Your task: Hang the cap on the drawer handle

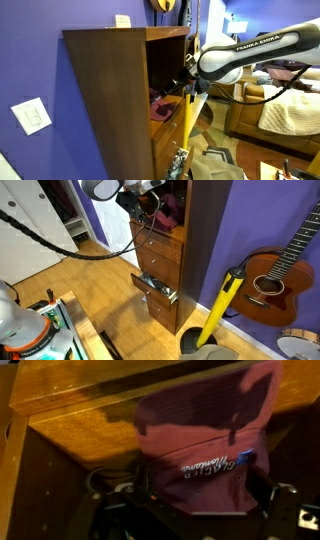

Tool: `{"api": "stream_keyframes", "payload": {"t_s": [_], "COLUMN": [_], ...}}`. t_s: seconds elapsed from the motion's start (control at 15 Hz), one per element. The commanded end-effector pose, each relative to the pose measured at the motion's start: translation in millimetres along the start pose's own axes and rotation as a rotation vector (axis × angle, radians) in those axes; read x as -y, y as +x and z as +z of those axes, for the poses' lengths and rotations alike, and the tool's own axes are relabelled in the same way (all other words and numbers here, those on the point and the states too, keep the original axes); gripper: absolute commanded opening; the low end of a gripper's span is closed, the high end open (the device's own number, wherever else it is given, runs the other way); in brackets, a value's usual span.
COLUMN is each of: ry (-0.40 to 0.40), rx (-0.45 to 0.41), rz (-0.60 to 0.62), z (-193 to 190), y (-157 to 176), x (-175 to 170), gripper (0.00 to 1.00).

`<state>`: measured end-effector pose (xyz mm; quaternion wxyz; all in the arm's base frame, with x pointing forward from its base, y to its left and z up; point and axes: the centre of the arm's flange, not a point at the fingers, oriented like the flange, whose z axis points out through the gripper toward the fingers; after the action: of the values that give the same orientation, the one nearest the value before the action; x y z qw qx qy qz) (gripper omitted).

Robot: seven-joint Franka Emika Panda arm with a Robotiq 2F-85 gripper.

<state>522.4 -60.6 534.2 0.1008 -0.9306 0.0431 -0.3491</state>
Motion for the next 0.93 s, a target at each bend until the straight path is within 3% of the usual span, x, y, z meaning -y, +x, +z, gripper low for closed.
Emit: {"api": "stream_keyframes", "payload": {"t_s": [0.0,0.4,0.8,0.87], "ry": [0.02,0.027,0.036,0.04], "rx": [-0.052,-0.115,-0.098,-0.093], "rz": [-0.012,-0.011,0.006,0.01], "z": [25.8,51.9,74.1,76.8], "y": [10.6,23.9,29.0,29.2], "x": [1.4,15.0,16.8,16.8], "gripper": [1.0,1.0,1.0,0.87]}}
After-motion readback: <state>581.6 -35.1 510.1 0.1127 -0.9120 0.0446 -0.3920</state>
